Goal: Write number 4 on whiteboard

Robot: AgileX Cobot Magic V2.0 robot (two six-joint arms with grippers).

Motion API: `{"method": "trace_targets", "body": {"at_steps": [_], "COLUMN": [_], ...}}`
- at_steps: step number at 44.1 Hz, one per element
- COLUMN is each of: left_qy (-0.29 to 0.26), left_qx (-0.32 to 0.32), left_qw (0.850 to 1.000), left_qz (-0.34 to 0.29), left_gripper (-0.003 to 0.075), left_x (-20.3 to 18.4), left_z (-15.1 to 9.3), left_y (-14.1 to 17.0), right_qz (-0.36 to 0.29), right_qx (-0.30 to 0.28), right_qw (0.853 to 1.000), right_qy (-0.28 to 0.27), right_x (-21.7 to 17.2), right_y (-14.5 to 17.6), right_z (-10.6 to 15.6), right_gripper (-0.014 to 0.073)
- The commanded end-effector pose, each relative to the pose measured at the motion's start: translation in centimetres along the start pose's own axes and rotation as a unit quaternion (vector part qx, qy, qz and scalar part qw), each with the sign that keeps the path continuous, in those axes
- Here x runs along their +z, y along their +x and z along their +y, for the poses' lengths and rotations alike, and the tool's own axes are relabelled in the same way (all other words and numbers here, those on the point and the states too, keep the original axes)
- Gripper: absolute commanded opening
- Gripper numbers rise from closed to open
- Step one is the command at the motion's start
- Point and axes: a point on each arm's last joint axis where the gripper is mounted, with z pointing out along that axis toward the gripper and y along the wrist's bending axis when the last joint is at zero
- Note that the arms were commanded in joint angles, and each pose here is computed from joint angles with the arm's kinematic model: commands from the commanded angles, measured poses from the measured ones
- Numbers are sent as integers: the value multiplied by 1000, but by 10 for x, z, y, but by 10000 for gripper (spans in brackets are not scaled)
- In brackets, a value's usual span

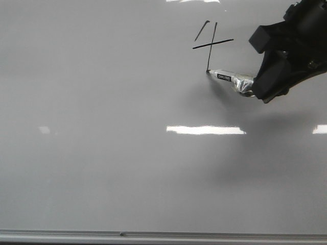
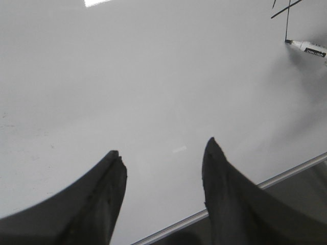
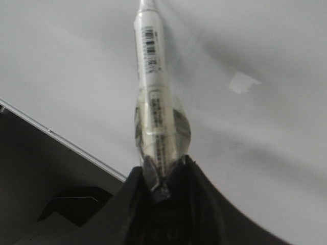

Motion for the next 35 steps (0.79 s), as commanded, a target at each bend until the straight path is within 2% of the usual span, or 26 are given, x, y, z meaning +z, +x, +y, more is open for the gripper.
{"method": "trace_targets", "body": {"at_steps": [1,8,10,15,20,25,29,32,35], "left_qy": [-6,-2,10,57,107,153,185,214,242], "left_qx": [-4,34,46,95,146,188,206,219,234], "left_qw": [998,998,997,992,981,967,958,950,940], "left_qz": [-56,-54,-55,-53,-64,-76,-76,-66,-52], "left_gripper": [332,332,333,333,336,341,407,501,542], "left_x": [-7,-7,-7,-8,-10,-13,-13,-9,-4], "left_z": [1,0,-3,-16,-31,-48,-59,-71,-83], "left_y": [-14,-14,-14,-14,-14,-13,-13,-11,-9], "right_qz": [-60,-95,-96,-72,-35,-11,0,5,4], "right_qx": [-15,-33,-52,-139,-237,-307,-328,-338,-351], "right_qw": [998,995,994,987,967,943,932,927,921], "right_qy": [8,2,-6,-41,-88,-128,-153,-162,-169], "right_x": [-24,-57,-67,-91,-106,-115,-118,-118,-118], "right_y": [-17,-17,-15,-1,16,28,33,35,36], "right_z": [4,15,22,43,64,80,89,94,97], "right_gripper": [-62,-62,-62,-62,-62,-62,-62,-62,-62]}}
